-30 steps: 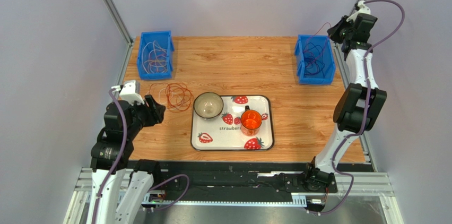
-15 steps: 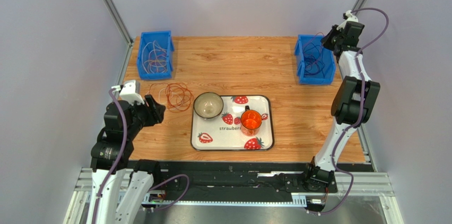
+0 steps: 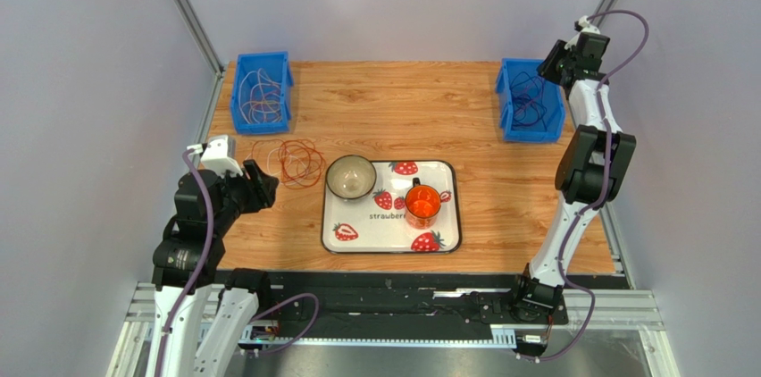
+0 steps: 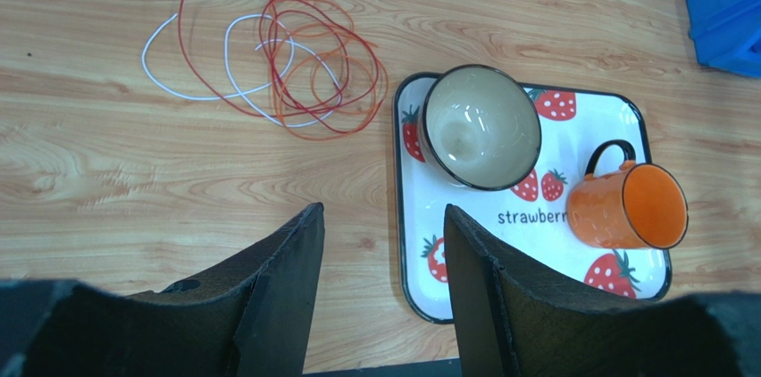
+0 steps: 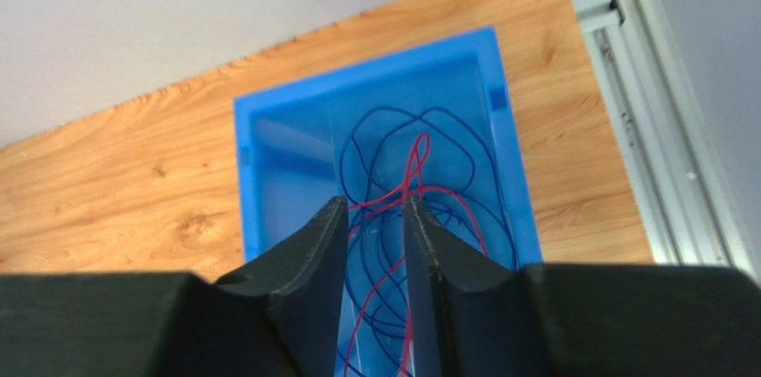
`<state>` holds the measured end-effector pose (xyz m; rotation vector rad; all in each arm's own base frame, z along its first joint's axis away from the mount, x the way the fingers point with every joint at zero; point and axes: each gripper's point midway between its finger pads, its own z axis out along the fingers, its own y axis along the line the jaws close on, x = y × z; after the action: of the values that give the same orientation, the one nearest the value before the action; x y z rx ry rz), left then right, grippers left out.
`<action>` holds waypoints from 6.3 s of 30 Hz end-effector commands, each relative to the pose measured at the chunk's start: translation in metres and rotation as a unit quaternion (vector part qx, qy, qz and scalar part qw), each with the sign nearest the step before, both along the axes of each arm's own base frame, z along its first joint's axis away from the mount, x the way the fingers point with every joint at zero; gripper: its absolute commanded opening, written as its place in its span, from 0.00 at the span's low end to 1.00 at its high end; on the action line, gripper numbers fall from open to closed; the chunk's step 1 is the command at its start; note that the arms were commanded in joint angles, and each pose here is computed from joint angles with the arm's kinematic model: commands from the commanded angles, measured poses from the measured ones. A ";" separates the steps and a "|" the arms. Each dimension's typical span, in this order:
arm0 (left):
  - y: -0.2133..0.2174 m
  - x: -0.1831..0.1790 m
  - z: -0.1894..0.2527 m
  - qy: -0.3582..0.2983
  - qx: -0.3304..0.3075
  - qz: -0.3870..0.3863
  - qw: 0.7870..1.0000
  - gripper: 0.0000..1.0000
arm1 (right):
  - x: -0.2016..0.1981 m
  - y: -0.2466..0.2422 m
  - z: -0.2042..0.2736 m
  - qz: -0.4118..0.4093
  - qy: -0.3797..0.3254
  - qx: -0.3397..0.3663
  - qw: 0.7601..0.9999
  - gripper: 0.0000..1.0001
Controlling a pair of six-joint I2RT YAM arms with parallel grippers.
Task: Untangle the cables
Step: Place the cable in the bin, then pick up the cable from the cable.
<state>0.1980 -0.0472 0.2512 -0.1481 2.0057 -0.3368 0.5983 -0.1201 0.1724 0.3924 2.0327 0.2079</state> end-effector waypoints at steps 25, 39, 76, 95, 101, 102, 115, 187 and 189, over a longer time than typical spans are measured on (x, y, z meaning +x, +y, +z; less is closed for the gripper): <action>0.008 0.019 -0.017 0.046 0.015 0.029 0.998 0.60 | -0.129 0.115 0.244 0.019 -0.183 0.030 0.982 0.40; -0.001 0.070 -0.080 0.154 -0.088 0.130 0.975 0.56 | -0.232 0.242 0.156 0.153 -0.065 0.108 0.980 0.36; 0.126 0.217 -0.172 0.172 -0.018 0.223 0.959 0.56 | -0.332 0.336 0.045 0.331 0.077 0.063 0.938 0.37; 0.129 0.217 -0.197 0.243 -0.009 0.221 0.945 0.23 | -0.334 0.338 0.041 0.337 0.087 0.065 0.935 0.37; 0.121 0.217 -0.186 0.230 -0.021 0.211 0.950 0.00 | -0.334 0.336 0.042 0.333 0.088 0.061 0.937 0.36; 0.119 0.218 -0.172 0.214 -0.024 0.209 0.954 0.00 | -0.333 0.336 0.046 0.332 0.086 0.061 0.937 0.36; 0.060 0.207 -0.027 0.090 -0.046 0.113 0.988 0.00 | -0.335 0.318 0.078 0.303 0.068 0.039 0.950 0.36; -0.113 0.023 0.258 -0.230 -0.174 -0.384 0.877 0.00 | -0.351 0.520 0.311 0.666 -0.240 0.171 0.685 0.08; -0.112 0.023 0.257 -0.230 -0.173 -0.383 0.878 0.00 | -0.351 0.519 0.314 0.663 -0.244 0.170 0.687 0.01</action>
<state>0.2299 -0.1582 0.5011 0.4510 1.4725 -1.1318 0.2488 0.3999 0.4571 -0.9488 1.4490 1.4466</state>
